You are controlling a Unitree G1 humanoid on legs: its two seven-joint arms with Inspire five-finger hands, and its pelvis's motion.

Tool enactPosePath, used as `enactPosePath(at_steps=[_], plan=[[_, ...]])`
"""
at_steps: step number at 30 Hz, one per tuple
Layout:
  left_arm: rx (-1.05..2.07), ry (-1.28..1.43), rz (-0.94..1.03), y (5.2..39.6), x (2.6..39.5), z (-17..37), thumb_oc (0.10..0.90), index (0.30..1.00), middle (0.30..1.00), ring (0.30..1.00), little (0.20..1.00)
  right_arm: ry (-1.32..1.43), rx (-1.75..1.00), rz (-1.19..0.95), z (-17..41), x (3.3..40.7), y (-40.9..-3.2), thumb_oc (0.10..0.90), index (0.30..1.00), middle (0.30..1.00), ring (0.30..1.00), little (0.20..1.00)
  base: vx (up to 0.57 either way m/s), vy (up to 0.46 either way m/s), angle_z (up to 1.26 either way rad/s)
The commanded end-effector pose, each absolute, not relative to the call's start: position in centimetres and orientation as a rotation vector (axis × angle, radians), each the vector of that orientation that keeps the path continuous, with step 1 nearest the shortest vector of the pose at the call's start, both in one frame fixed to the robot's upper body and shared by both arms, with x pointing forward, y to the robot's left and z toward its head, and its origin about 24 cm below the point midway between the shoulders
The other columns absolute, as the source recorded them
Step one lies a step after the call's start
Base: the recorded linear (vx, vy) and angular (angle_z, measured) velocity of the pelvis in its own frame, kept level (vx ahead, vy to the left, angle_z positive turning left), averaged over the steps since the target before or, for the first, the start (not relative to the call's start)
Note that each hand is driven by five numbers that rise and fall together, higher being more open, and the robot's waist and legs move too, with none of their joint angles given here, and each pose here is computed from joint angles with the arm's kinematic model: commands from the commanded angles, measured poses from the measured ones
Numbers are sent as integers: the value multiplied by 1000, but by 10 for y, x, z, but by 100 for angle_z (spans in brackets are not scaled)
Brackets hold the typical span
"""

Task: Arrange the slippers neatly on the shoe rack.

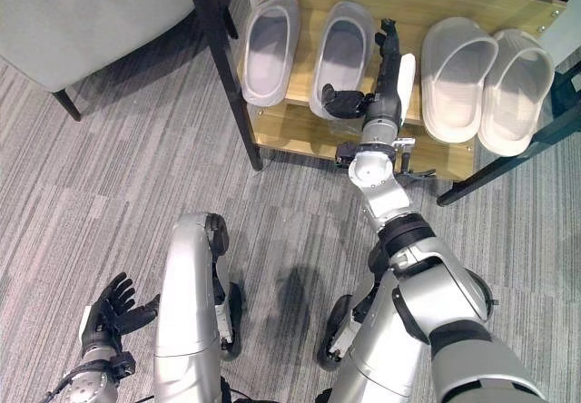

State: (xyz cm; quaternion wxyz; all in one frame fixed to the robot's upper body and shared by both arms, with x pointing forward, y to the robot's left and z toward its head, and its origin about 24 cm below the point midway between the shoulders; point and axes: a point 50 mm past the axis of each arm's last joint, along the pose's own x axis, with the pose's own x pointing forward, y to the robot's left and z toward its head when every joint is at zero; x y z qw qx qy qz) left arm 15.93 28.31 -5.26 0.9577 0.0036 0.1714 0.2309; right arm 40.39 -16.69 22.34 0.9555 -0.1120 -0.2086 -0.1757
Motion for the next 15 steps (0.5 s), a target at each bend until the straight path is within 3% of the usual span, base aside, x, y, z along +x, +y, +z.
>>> enactPosePath(at_steps=[1,15], plan=[[94,251,370,287,164,-30,800,900,900,900,900,-713,-137,-292,310,395,-151,800,900,900,900,900,0,0,0],[109,303,312,288,158,-34,800,900,900,900,900,-642,-3,-111,305,401,-135,800,900,900,900,900,0,0,0]])
